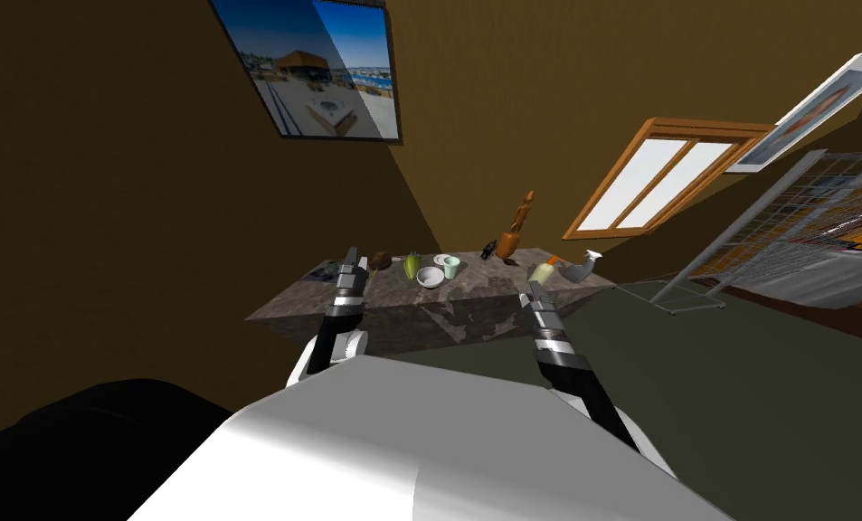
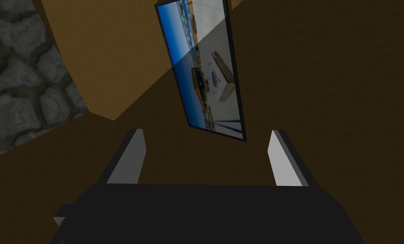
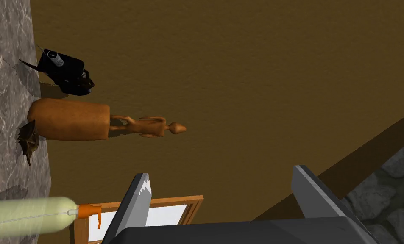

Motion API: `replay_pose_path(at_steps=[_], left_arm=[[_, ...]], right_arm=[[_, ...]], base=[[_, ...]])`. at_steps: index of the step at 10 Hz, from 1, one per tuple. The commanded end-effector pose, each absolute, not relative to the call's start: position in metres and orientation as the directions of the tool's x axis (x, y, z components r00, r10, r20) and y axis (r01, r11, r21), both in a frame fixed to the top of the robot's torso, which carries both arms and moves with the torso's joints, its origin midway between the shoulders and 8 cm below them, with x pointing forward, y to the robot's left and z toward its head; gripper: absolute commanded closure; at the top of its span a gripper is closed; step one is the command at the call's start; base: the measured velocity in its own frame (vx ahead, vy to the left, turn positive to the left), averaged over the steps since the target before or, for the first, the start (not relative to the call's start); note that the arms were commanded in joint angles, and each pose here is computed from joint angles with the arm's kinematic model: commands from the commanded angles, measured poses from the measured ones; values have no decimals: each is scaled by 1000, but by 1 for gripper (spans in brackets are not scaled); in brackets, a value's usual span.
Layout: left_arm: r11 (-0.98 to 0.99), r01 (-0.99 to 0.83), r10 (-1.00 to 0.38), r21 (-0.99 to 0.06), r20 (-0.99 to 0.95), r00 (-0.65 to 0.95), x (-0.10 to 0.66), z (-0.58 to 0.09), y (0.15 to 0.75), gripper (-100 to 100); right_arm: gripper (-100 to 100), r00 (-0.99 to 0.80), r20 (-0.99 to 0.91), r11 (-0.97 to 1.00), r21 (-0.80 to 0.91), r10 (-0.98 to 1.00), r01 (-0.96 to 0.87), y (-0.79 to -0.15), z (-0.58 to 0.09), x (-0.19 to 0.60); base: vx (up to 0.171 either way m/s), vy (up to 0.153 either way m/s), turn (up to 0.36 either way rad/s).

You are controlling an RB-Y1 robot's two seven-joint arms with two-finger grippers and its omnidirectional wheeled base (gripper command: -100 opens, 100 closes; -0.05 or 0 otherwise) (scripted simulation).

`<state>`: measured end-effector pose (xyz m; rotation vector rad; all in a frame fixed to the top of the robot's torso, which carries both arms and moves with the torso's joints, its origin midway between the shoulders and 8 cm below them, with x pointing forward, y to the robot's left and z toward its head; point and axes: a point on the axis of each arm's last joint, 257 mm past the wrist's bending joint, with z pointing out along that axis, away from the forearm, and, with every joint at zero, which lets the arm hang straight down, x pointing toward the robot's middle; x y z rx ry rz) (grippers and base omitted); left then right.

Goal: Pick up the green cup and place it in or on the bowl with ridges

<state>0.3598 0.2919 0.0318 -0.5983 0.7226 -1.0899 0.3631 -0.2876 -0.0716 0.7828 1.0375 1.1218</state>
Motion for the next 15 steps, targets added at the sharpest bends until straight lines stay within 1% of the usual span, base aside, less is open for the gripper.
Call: replay_pose_path(at_steps=[1, 2, 3, 4, 6, 7, 8, 9, 10, 11, 12, 13, 14, 15], left_arm=[[351, 570, -933, -743, -224, 283, 360, 32, 292, 0], [351, 570, -933, -743, -224, 283, 360, 32, 292, 0], [351, 570, -933, -743, -224, 283, 360, 32, 292, 0], [351, 570, -933, -743, -224, 283, 360, 32, 292, 0], [351, 570, -933, -743, -224, 283, 360, 32, 292, 0], [351, 570, -933, -743, -224, 282, 360, 32, 292, 0], [352, 570, -933, -743, -225, 283, 360, 32, 292, 0], [351, 570, -933, -743, -225, 283, 360, 32, 292, 0], [352, 570, -933, -743, -225, 283, 360, 32, 292, 0], [351, 570, -933, -743, -224, 283, 360, 32, 292, 0], [352, 570, -933, -743, -225, 283, 360, 32, 292, 0], [352, 570, -933, -743, -225, 283, 360, 32, 292, 0], [352, 570, -933, -743, -225, 283, 360, 32, 292, 0], [351, 570, -933, -743, -224, 282, 360, 32, 292, 0]], right_arm=[[-100, 60, -293, 298, 927, 954, -226, -292, -111, 364], [-100, 50, -305, 308, 924, 951, -226, -291, -111, 365], [-100, 24, -329, 329, 933, 944, -148, -298, -139, 363], [-100, 21, -332, 332, 932, 943, -148, -297, -139, 363], [-100, -30, -374, 374, 927, 927, 11, -315, -197, 353], [-100, -44, -382, 383, 923, 923, 30, -316, -202, 353], [-100, -68, -397, 402, 910, 915, 104, -326, -230, 345], [-100, -81, -403, 411, 903, 911, 124, -328, -235, 344], [-100, -106, -417, 430, 879, 903, 204, -340, -264, 334], [-100, -120, -422, 438, 872, 899, 219, -342, -268, 333], [-100, -156, -437, 464, 835, 886, 297, -357, -296, 319], [-100, -161, -436, 465, 829, 885, 312, -358, -300, 318], [-100, -197, -450, 491, 782, 871, 384, -373, -325, 304], [-100, -204, -446, 490, 774, 872, 402, -376, -330, 301]], base=[[-131, -51, 215], [-108, -46, 109], [-110, -35, 188], [-88, -33, 88], [-127, -38, 278], [-133, -46, 116], [-133, -54, 193], [-98, -36, 130], [-90, -19, 323], [-75, -13, 137], [-88, -8, 416], [-102, -13, -22], [-126, 2, 324], [-93, 0, 201]])
